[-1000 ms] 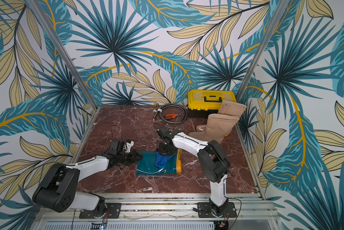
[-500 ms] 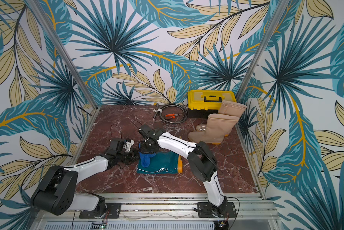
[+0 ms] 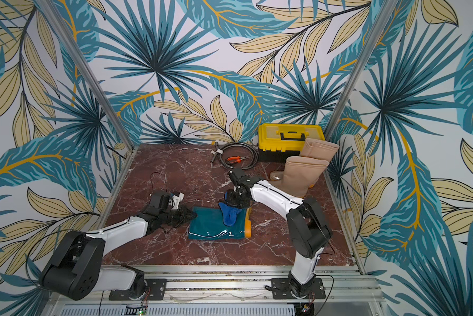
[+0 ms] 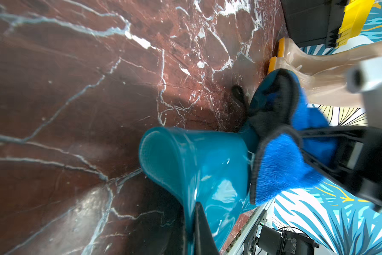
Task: Wipe the rubber boots with a cloth
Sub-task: Wipe the dirt off the rubber boot.
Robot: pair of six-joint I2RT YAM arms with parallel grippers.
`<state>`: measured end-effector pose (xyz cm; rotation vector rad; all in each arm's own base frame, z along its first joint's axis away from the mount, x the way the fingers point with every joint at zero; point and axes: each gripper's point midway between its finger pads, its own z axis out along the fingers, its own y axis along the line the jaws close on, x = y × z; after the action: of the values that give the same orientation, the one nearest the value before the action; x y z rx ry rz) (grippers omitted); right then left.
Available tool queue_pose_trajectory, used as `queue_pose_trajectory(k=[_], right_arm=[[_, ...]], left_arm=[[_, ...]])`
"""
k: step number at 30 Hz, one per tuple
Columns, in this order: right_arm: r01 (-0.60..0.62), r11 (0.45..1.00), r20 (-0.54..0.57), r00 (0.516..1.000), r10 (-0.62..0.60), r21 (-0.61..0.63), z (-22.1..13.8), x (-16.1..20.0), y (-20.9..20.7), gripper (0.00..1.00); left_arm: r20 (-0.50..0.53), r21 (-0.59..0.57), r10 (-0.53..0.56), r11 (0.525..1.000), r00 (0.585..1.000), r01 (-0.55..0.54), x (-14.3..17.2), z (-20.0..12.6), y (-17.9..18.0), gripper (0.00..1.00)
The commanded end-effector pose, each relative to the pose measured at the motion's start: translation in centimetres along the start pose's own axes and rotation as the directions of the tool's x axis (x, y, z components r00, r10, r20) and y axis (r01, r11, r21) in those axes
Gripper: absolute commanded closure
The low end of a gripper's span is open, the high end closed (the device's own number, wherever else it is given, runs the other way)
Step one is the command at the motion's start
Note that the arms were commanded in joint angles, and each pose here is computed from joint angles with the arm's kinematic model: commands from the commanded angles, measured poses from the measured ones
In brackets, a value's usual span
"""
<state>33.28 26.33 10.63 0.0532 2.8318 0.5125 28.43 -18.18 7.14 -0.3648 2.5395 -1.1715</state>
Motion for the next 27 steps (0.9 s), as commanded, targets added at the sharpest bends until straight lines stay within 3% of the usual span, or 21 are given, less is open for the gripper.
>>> queue_pose_trajectory(k=[1, 4, 8, 14, 20, 23, 27], right_arm=[[0.097, 0.995, -0.002, 0.995, -0.097, -0.02, 0.6, 1.4, 4.9, 1.0], [0.184, 0.978, -0.054, 0.98, -0.19, -0.101, 2.2, 3.9, 10.7, 1.0], [0.201, 0.974, -0.103, 0.972, -0.212, -0.106, 4.9, 5.7, 12.0, 1.0], [0.228, 0.968, -0.163, 0.964, -0.21, 0.106, 5.8, 6.4, 4.8, 1.0], [0.048, 0.956, -0.113, 0.994, -0.016, 0.29, 2.1, 5.4, -7.7, 1.0], [0.042, 0.95, -0.051, 0.998, -0.028, 0.309, -0.3, 4.2, -8.5, 1.0], [0.074, 0.979, -0.021, 0.997, -0.071, 0.19, -0.3, 3.3, -3.2, 1.0]], left_arm=[[0.033, 0.011, 0.018, 1.0, 0.999, -0.018, -1.5, -0.1, -1.0, 1.0], [0.033, 0.004, 0.006, 1.0, 0.999, -0.006, -1.5, 0.1, -0.8, 1.0], [0.033, -0.002, -0.004, 1.0, 0.999, 0.004, -1.4, 0.1, -0.5, 1.0], [0.05, -0.006, -0.005, 1.0, 0.999, 0.005, -1.4, -0.3, -0.5, 1.0], [0.05, 0.006, 0.008, 1.0, 0.999, -0.008, -1.7, -0.2, -1.0, 1.0], [0.052, 0.005, 0.009, 1.0, 0.999, -0.009, -1.9, -0.2, -1.1, 1.0], [0.052, 0.001, 0.005, 1.0, 0.999, -0.005, -2.0, -0.1, -1.0, 1.0]])
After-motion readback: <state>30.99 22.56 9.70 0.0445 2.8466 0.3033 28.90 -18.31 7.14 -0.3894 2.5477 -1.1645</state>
